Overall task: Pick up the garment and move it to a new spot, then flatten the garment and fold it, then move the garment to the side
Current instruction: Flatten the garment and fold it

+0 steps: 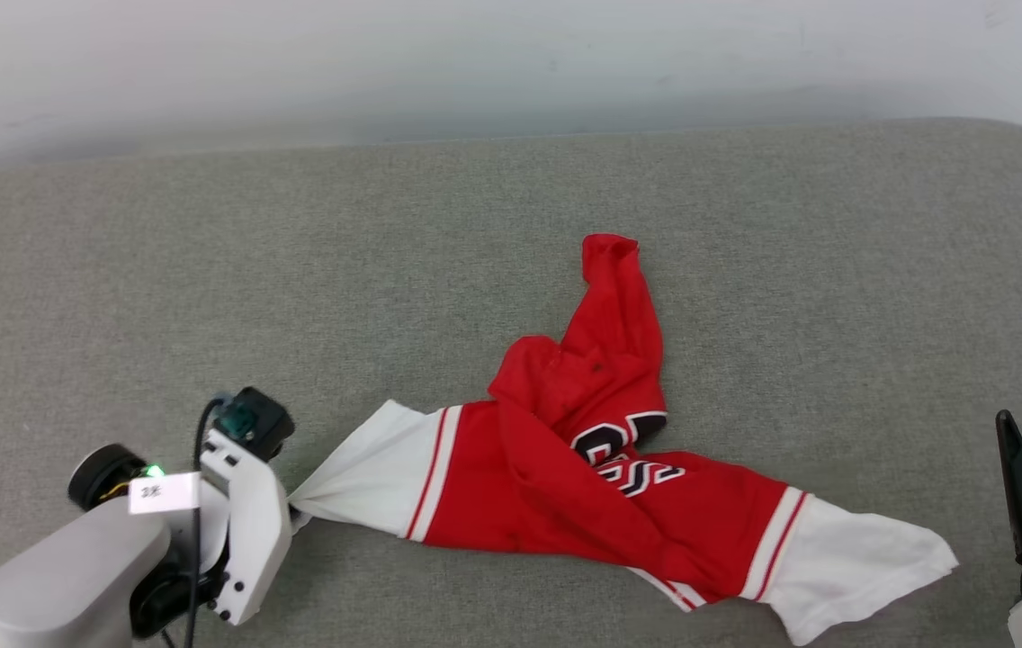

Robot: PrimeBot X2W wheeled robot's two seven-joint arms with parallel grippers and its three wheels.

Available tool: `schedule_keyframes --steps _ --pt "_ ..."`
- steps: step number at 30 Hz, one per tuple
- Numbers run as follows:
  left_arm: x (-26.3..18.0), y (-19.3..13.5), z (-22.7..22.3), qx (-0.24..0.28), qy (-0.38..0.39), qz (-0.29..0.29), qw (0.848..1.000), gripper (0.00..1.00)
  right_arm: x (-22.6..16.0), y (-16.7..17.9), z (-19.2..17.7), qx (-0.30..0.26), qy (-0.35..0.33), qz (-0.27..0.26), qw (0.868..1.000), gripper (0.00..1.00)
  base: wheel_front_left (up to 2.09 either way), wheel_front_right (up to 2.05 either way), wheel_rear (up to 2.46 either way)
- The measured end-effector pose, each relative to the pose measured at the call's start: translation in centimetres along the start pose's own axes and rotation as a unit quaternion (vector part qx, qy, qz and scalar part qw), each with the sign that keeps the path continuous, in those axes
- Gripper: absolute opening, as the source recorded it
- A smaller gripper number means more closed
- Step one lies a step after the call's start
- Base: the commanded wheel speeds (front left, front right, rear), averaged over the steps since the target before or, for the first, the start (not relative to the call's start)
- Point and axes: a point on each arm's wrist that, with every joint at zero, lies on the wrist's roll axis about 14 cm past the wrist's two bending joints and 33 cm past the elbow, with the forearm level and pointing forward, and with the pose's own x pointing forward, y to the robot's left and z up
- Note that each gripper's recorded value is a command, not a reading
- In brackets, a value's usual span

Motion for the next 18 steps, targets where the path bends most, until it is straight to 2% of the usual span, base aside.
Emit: schedule_keyframes --steps 5,7,12,18 --pt "-0.6 1.1 -2.1 -0.033 0.009 0.022 0.999 0.00 0.2 0.8 -0.1 0.001 0.004 0.012 1.000 1.00 0.00 0.00 0.00" --pt "-0.8 1.0 -1.9 -0.045 -0.004 0.025 0.999 1.00 0.2 1.1 -0.1 0.001 0.005 0.017 1.000 1.00 0.00 0.00 0.00" --pt "-2.3 0.9 -0.8 -0.055 -0.028 0.024 0.998 1.00 0.3 1.8 0.6 0.001 0.000 0.027 1.000 1.00 0.00 0.00 0.00" --pt "-5.5 1.4 3.3 -0.068 -0.071 0.013 0.995 1.00 0.2 2.4 1.0 0.003 -0.005 0.036 0.999 1.00 0.00 0.00 0.00"
